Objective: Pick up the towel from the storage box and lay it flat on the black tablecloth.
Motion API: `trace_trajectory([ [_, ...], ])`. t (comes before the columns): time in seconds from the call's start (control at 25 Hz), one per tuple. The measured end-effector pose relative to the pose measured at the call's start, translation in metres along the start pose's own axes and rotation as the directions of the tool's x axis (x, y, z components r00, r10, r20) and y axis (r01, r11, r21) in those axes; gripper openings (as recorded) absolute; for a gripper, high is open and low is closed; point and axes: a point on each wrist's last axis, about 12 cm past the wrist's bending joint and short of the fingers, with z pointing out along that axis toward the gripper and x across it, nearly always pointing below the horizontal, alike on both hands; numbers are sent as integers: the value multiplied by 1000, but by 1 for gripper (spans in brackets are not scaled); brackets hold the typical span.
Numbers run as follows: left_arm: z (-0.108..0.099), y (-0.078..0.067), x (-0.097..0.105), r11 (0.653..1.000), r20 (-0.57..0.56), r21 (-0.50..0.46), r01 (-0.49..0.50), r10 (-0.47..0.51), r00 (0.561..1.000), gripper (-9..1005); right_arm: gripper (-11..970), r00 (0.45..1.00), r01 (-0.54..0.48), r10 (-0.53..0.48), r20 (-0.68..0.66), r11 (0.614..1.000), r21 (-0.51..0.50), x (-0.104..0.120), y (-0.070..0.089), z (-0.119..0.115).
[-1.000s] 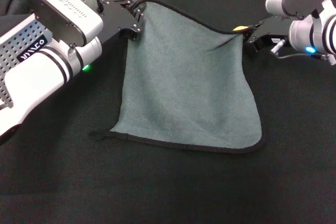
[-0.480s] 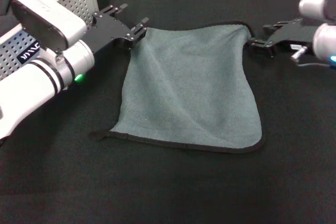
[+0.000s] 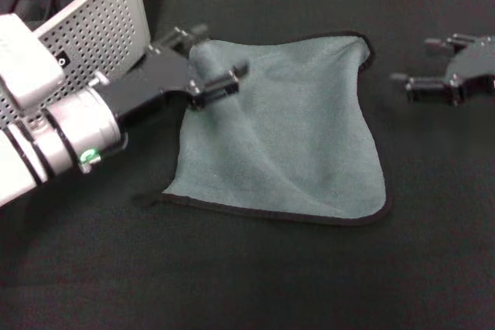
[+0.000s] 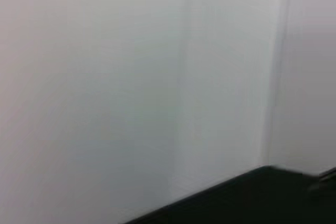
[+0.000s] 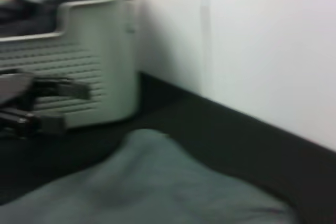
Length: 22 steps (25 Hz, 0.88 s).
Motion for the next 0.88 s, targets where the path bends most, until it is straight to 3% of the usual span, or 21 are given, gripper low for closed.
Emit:
trace_trajectory([
  [0.04,-3,-4,-2,999,1,44,13,-13,1000,892,820,1000,0,0,0,1000,0,0,0,0],
  [0.16,-14,-19,-12,973,18,227,40,-46,999,890,849,999,53,-53,5,982,-182,1,18,-14],
  [0.28,-25,-33,-22,918,35,396,31,-49,998,888,868,997,71,-67,24,940,-333,5,32,-31],
  [0.4,-33,-38,-28,879,40,476,31,-57,998,888,868,995,91,-62,81,897,-433,7,45,-50],
  [0.6,-39,-44,-34,839,61,544,23,-67,996,888,868,976,203,-139,170,867,-456,8,65,-72],
  [0.88,-42,-52,-37,798,82,603,12,-76,994,888,868,939,328,-233,253,825,-460,9,91,-81],
])
